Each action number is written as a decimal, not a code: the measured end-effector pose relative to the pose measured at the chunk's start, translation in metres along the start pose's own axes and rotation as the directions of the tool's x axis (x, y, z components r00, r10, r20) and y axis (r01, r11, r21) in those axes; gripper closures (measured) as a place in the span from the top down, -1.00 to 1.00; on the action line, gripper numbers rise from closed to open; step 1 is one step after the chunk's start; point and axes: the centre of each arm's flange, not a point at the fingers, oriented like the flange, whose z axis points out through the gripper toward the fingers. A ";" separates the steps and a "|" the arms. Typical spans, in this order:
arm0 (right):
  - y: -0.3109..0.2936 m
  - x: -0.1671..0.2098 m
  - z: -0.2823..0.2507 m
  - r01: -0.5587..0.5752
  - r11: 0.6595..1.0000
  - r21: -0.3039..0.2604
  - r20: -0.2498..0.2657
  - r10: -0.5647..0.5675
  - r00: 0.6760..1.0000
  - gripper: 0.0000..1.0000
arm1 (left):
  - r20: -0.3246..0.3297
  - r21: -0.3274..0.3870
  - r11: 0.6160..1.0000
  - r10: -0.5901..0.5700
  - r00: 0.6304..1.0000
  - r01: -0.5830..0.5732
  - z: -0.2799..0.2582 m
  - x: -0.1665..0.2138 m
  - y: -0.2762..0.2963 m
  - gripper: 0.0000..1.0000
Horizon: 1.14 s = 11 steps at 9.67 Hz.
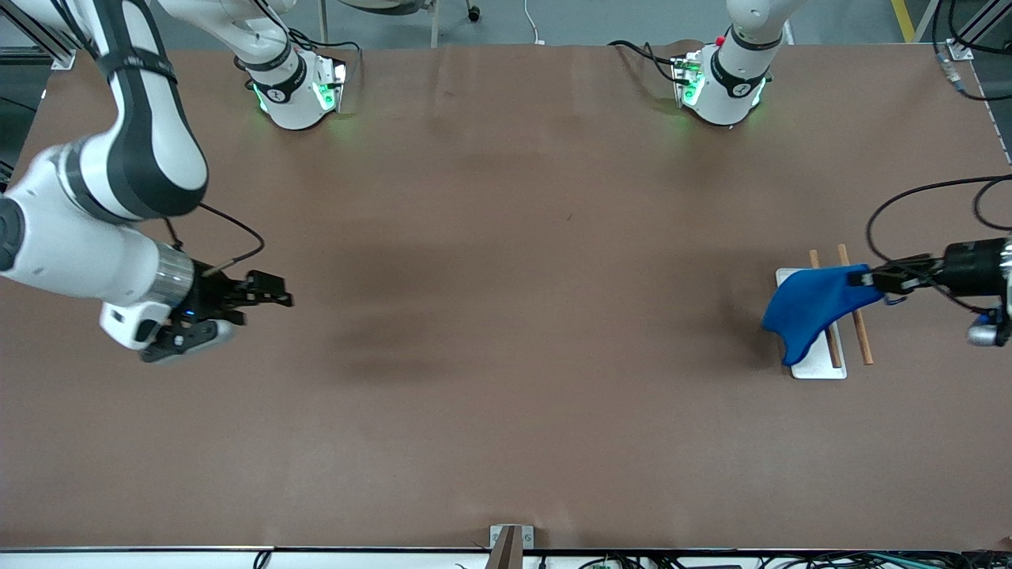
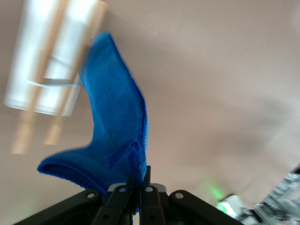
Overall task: Right arm passes towel to left arm to hang
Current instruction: 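Carry the towel with the left gripper over the wooden dowels while the right gripper retracts, then drape the towel over the dowels and open the left gripper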
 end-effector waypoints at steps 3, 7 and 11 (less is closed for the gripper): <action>0.034 -0.021 -0.061 -0.183 0.973 -0.142 -0.081 0.173 0.982 1.00 | -0.025 0.141 0.983 0.124 0.992 -0.119 -0.028 -0.001 -0.059 -0.93; 0.125 -0.111 -0.172 -0.373 0.919 -0.130 -0.100 0.362 0.927 1.00 | -0.041 0.174 0.965 0.205 0.978 -0.195 -0.047 0.018 -0.089 -0.93; 0.100 -0.137 -0.225 -0.359 0.925 -0.126 -0.116 0.346 0.931 1.00 | -0.028 0.135 0.967 0.220 0.975 -0.214 -0.023 0.049 -0.095 -0.93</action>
